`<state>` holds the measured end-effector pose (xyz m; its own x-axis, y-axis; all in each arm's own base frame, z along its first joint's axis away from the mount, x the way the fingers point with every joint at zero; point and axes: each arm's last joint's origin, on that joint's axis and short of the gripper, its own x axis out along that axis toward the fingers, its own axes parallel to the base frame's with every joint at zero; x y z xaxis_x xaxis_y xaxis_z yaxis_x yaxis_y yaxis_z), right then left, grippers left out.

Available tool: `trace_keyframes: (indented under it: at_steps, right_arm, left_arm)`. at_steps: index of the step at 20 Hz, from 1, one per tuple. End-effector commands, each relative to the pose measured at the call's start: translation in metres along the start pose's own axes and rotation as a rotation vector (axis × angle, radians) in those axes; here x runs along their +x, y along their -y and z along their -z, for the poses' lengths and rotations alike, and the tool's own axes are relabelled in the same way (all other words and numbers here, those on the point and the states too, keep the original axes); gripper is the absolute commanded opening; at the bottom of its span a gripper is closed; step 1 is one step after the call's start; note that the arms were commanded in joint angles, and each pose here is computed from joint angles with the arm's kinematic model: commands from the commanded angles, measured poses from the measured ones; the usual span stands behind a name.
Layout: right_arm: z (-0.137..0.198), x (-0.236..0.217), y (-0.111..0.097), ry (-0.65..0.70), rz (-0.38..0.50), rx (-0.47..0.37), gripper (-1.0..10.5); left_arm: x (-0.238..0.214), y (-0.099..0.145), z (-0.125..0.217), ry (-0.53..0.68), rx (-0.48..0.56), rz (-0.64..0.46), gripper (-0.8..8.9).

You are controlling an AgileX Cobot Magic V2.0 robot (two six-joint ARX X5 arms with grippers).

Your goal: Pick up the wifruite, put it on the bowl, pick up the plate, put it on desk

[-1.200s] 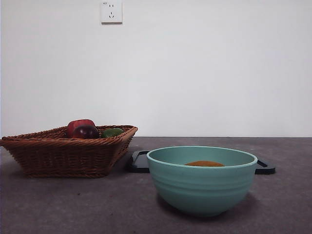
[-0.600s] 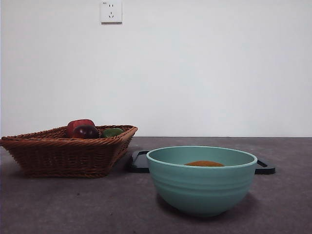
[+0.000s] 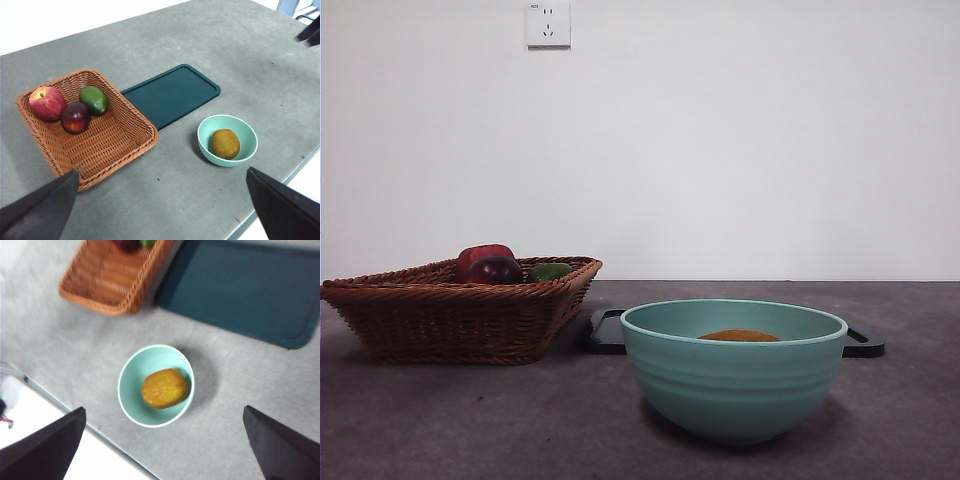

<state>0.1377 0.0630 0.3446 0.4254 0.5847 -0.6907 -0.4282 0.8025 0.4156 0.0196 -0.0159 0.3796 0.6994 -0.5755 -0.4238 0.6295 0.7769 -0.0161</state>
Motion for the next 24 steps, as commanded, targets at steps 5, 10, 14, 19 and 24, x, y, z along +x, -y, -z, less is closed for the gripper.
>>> trace_keyframes:
  at_steps: [5,10,14,19,24]
  right_arm:
    - [-0.017,0.078,-0.005,-0.257,0.161,0.089,4.9]
    - [-0.014,0.135,-0.001,-0.407,0.353,0.081,4.9]
    - [-0.008,0.173,0.007,-0.522,0.395,0.080,4.9]
    - [-0.003,0.196,0.012,-0.581,0.402,0.074,4.7]
    - [-0.003,0.207,0.014,-0.585,0.375,0.069,3.0]
  left_arm:
    - [-0.003,0.000,-0.003,0.028,0.007,0.005,5.63]
    - [-0.003,0.000,-0.003,0.028,0.007,0.005,5.63]
    - [-0.003,0.000,-0.003,0.028,0.007,0.005,5.63]
    - [-0.003,0.000,-0.003,0.028,0.007,0.005,5.63]
    - [-0.003,0.000,-0.003,0.028,0.006,0.005,5.63]
